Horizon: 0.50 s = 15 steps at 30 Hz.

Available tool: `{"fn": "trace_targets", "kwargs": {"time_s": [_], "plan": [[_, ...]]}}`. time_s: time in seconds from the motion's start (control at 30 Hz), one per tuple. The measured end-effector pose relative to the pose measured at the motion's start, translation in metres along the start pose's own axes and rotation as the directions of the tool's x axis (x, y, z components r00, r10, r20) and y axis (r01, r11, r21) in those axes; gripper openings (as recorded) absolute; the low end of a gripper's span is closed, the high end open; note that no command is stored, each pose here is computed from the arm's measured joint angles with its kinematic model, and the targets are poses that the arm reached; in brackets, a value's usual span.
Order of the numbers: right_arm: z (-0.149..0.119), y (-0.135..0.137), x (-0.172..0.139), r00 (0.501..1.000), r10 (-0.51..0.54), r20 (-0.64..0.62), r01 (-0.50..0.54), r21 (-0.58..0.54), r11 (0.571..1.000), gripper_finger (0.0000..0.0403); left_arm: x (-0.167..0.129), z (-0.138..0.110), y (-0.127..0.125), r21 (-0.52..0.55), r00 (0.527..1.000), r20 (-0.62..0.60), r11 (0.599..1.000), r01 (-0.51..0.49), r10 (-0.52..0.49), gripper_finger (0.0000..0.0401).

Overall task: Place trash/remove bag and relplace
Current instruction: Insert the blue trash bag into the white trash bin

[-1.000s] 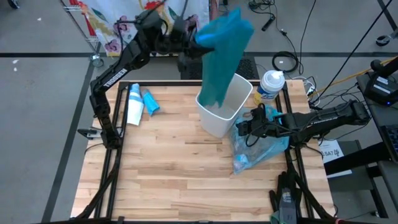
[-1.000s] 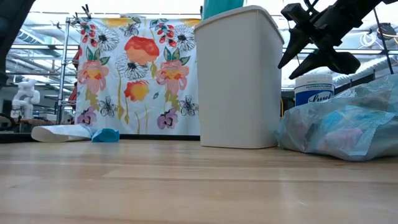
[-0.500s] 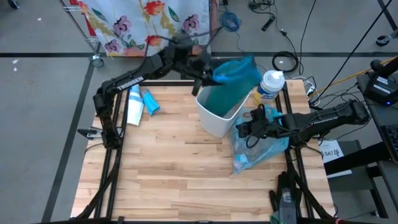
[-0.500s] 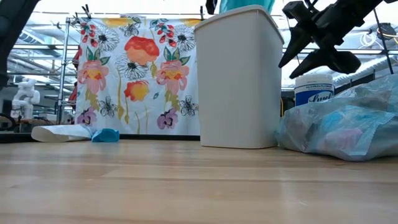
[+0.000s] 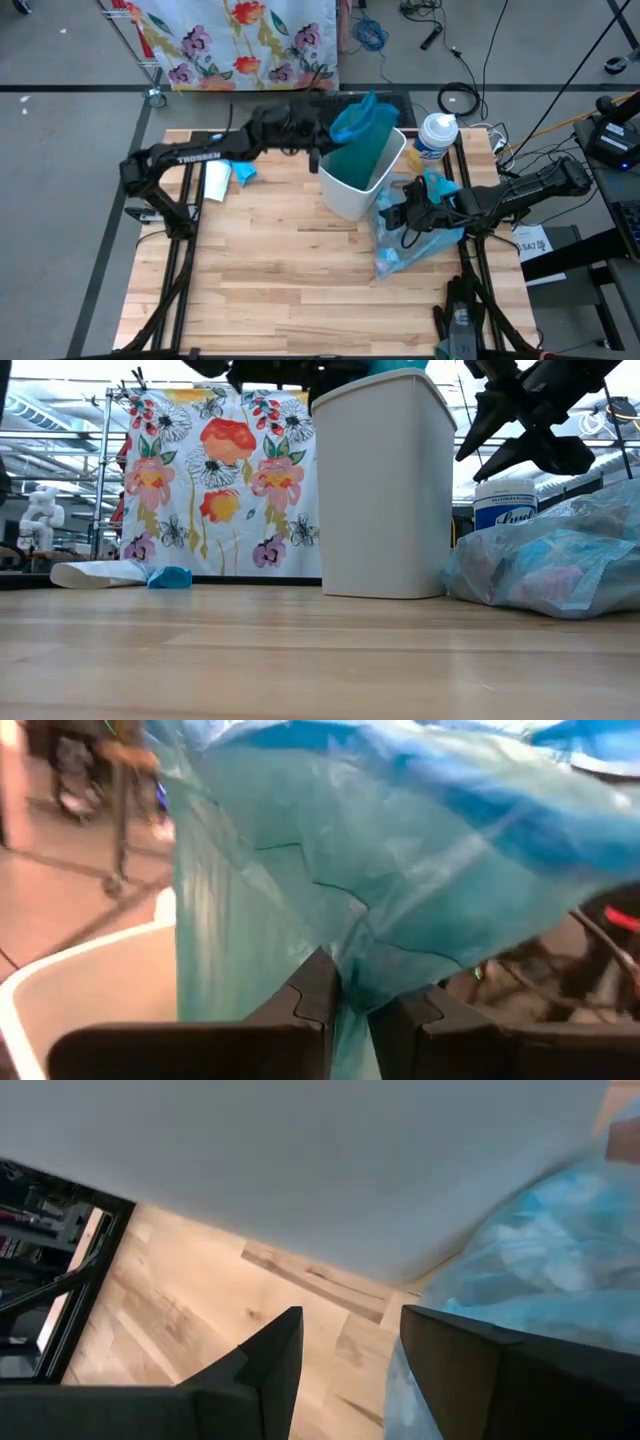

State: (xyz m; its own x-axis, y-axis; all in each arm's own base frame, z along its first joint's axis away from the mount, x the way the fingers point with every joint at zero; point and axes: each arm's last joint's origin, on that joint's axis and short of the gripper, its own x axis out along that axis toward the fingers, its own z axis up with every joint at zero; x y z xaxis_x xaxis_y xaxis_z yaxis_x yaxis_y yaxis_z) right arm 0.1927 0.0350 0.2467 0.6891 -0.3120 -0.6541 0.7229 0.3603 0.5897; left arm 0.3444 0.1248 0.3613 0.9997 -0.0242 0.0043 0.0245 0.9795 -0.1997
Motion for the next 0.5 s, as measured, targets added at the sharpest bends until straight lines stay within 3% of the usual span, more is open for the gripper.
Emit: {"fn": "trace_targets", "kwargs": {"time_s": [0.13,0.27,0.5], "plan": [[-0.001,0.000,0.000,1.000,0.002,-0.002,-0.002,0.001,1.000,0.0162,-0.004,-0.021,-0.004,-0.045,0.993,0.095,0.997,-0.067,0.071,0.0050],[0.000,0.000,0.000,1.000,0.001,-0.001,-0.001,0.006,1.000,0.0162,-0.005,-0.019,-0.003,-0.044,0.990,0.116,0.996,-0.073,0.077,0.0050],[0.000,0.000,0.000,1.000,0.001,-0.001,-0.001,0.005,1.000,0.0162,-0.006,-0.019,-0.002,-0.141,0.996,0.091,0.990,-0.002,0.015,0.0056]]}}
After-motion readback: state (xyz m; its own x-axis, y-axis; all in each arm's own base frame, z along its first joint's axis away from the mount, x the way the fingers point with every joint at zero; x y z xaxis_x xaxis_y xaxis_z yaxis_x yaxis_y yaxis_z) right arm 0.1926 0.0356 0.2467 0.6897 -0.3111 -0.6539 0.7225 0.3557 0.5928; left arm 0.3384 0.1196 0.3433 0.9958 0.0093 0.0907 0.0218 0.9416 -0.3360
